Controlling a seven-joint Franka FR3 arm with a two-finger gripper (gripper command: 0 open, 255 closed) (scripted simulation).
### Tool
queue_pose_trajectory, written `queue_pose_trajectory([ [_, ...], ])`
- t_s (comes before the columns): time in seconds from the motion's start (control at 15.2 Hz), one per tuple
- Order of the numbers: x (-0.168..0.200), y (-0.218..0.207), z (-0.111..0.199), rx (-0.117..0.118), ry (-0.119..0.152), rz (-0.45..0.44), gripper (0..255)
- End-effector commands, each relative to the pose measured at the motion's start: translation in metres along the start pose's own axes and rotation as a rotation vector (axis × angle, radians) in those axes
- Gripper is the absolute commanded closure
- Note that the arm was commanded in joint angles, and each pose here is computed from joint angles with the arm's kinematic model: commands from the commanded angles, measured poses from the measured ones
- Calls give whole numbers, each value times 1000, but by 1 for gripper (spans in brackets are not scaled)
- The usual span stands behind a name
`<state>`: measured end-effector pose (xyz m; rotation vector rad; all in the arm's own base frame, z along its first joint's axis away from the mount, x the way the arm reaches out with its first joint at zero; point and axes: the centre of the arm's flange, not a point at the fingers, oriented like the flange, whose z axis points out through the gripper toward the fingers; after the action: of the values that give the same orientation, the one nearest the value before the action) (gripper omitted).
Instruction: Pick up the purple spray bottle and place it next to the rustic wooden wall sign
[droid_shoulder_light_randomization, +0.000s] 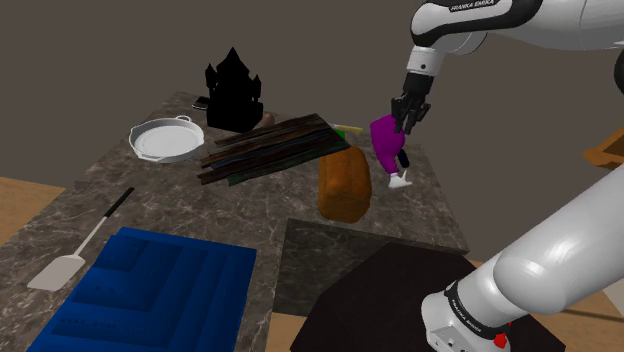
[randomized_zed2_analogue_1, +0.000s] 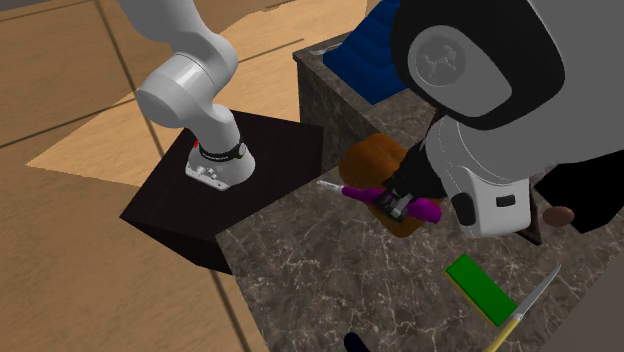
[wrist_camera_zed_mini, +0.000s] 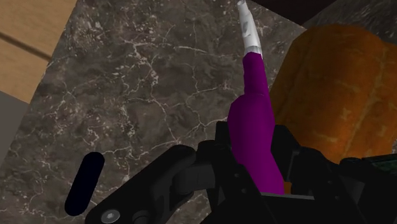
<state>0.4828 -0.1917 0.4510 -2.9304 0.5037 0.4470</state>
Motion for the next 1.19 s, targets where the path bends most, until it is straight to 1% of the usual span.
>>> queue_pose_trajectory([
  [0.0, 3, 1, 10, 0, 1, 0, 255],
  [1.12, 31, 9, 95, 0, 1, 0, 255],
])
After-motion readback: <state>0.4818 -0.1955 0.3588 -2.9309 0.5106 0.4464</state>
